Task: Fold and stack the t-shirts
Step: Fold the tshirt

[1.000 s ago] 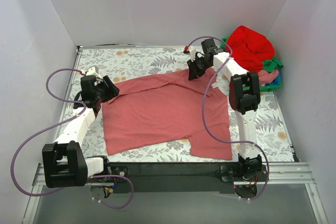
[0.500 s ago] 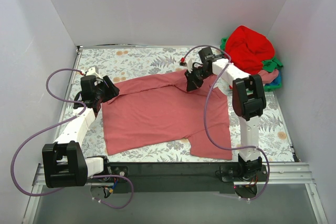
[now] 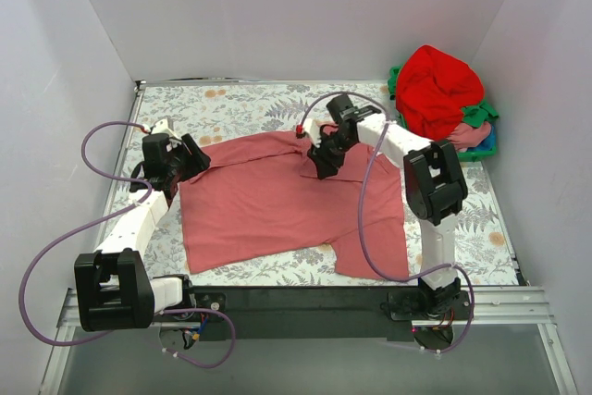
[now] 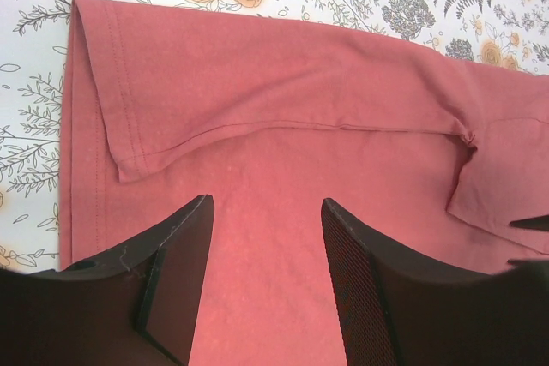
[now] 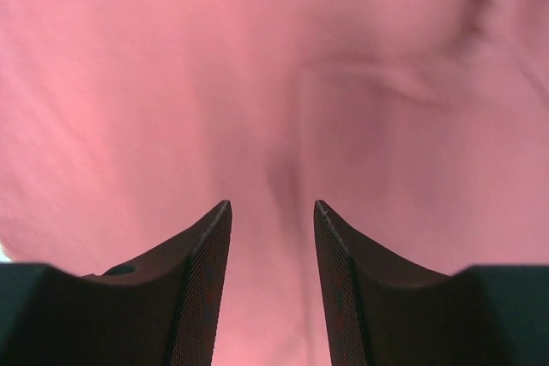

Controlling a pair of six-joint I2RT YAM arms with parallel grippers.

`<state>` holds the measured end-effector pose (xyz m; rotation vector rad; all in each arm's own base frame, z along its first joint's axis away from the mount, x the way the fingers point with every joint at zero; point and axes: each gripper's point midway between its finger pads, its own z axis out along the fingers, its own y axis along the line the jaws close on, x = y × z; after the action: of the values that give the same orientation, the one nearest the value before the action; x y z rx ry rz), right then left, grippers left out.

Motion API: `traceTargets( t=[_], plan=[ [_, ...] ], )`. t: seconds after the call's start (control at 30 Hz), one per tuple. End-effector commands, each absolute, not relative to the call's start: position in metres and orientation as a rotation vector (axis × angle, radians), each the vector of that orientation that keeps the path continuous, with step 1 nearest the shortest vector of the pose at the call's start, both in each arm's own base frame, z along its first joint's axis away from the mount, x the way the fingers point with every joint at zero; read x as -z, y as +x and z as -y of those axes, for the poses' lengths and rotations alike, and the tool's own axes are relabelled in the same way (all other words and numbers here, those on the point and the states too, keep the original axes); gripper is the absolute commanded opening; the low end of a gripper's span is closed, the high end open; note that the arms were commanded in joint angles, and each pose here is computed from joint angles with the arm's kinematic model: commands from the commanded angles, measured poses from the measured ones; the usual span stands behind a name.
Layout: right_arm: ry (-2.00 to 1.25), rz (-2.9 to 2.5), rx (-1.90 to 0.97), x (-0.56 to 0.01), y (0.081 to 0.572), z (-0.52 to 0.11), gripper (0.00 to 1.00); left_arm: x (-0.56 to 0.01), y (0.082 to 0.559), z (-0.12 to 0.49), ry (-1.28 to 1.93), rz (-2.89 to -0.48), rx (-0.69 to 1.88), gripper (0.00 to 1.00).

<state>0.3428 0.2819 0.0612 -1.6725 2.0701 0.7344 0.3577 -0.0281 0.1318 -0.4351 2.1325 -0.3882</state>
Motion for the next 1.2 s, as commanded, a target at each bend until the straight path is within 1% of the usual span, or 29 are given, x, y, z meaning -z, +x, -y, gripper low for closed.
traceTargets(
  t=[0.0, 0.03, 0.1, 0.13, 0.17, 0.2, 0.33, 0.37, 0.4, 0.57, 0.6, 0.63, 0.67, 0.7, 0.9, 1.17],
  plan=[
    [-1.465, -2.068, -0.658, -0.108, 0.397, -0.255, 0.50, -0.136, 0.359, 0.027, -0.451, -2.114, 0.381, 0.52],
    [-1.347, -2.119, -0.662, -0.115, 0.415, -0.238, 0.50, -0.133, 0.360, 0.026, -0.465, -2.119, 0.378, 0.52],
    [-1.224, -2.133, -0.663, -0.128, 0.447, -0.228, 0.50, -0.132, 0.362, 0.023, -0.509, -2.116, 0.371, 0.53],
    [-1.096, -2.193, -0.663, -0.130, 0.463, -0.210, 0.50, -0.128, 0.363, 0.022, -0.531, -2.125, 0.368, 0.53],
    [-1.043, -2.213, -0.660, -0.130, 0.474, -0.204, 0.50, -0.126, 0.364, 0.017, -0.563, -2.126, 0.362, 0.53],
    [-0.975, -2.229, -0.628, -0.129, 0.495, -0.192, 0.50, -0.124, 0.365, 0.015, -0.602, -2.125, 0.371, 0.53],
    [-0.830, -2.288, -0.568, -0.115, 0.531, -0.175, 0.50, -0.114, 0.374, -0.006, -0.769, -2.121, 0.386, 0.51],
    [-0.800, -2.323, -0.569, -0.101, 0.536, -0.175, 0.50, -0.108, 0.375, -0.015, -0.821, -2.127, 0.373, 0.50],
    [-0.780, -2.315, -0.532, -0.102, 0.546, -0.171, 0.50, -0.104, 0.376, -0.019, -0.852, -2.132, 0.370, 0.49],
    [-0.729, -2.338, -0.517, -0.083, 0.558, -0.163, 0.50, -0.094, 0.395, -0.028, -0.911, -2.152, 0.383, 0.48],
    [-0.726, -2.336, -0.519, -0.083, 0.558, -0.162, 0.50, -0.084, 0.399, -0.028, -0.922, -2.177, 0.380, 0.47],
    [-0.725, -2.337, -0.522, -0.080, 0.558, -0.162, 0.50, -0.081, 0.402, -0.030, -0.933, -2.182, 0.374, 0.47],
    [-0.724, -2.335, -0.525, -0.081, 0.558, -0.161, 0.50, -0.087, 0.412, -0.033, -0.929, -2.169, 0.370, 0.42],
    [-0.718, -2.336, -0.524, -0.081, 0.558, -0.158, 0.50, -0.074, 0.414, -0.035, -0.951, -2.197, 0.353, 0.42],
    [-0.714, -2.328, -0.526, -0.080, 0.554, -0.153, 0.50, -0.064, 0.434, -0.057, -0.994, -2.227, 0.228, 0.39],
    [-0.701, -2.326, -0.525, -0.081, 0.556, -0.149, 0.50, -0.059, 0.415, -0.053, -1.051, -2.280, 0.213, 0.40]
  ],
)
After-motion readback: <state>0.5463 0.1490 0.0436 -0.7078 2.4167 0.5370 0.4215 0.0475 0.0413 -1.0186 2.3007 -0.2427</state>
